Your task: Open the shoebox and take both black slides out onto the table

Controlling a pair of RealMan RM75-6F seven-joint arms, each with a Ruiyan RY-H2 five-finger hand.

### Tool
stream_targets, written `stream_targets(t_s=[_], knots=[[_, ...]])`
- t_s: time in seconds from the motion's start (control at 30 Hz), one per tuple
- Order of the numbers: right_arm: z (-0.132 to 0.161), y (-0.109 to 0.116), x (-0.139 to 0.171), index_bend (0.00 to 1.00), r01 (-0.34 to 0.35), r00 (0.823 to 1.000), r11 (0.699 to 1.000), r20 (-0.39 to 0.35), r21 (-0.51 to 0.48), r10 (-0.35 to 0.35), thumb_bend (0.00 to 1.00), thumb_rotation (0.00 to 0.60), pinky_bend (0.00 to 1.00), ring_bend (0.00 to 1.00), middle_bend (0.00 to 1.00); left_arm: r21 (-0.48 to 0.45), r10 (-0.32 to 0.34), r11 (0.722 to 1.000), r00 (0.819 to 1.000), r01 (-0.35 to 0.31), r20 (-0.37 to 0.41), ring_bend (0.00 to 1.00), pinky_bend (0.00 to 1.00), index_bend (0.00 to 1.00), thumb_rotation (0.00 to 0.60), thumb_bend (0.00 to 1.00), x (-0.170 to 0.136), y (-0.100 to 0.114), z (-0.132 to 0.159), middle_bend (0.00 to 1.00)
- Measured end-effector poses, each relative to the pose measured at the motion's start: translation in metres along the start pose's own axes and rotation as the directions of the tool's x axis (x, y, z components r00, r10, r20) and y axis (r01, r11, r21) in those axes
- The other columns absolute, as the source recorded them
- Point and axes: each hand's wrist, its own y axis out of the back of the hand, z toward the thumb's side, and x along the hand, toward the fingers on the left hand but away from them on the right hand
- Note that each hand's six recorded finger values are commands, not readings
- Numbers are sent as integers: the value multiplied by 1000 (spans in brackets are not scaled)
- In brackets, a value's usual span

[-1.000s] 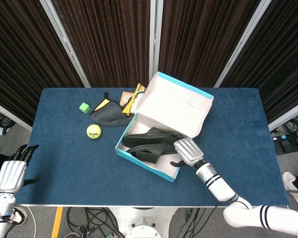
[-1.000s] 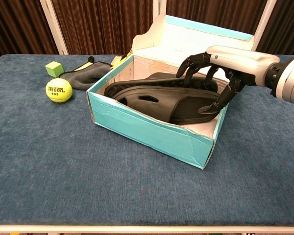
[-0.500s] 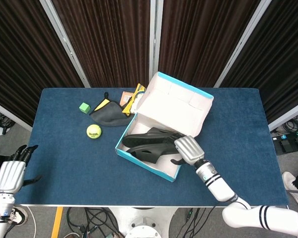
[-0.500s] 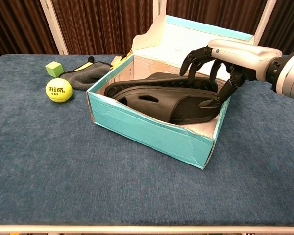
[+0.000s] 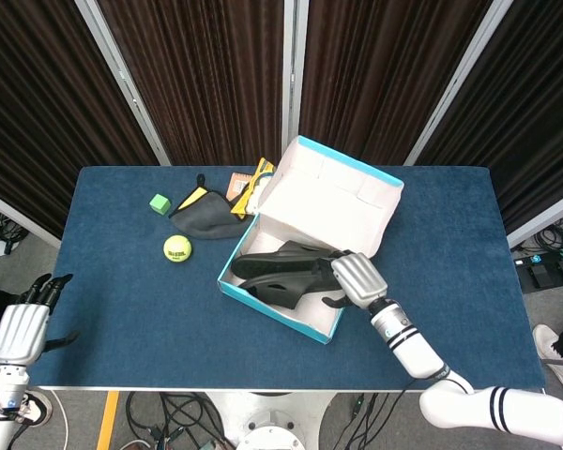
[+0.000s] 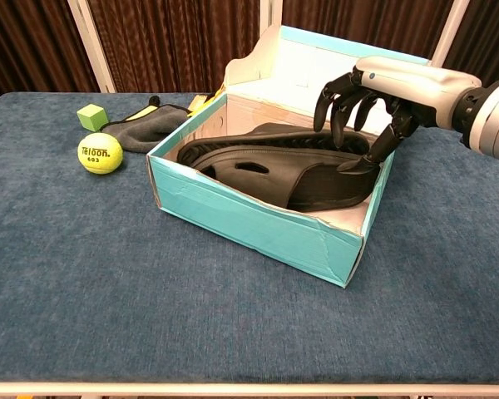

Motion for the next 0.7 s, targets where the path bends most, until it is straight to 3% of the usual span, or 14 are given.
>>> stream_targets(t_s=[0.23, 0.7], knots=[[-1, -9, -2, 389, -40, 999, 999, 10, -8, 40, 78, 600, 381, 324, 366, 0, -3, 1000, 1000, 3, -2, 113, 338, 142, 600, 0, 0, -1, 0, 173], [-4, -10, -11, 348, -32, 999, 999, 27, 13, 32, 87, 600, 429, 336, 345, 0, -4, 1000, 1000, 4, -3, 114, 338, 142, 600, 0, 0, -1, -1, 173]])
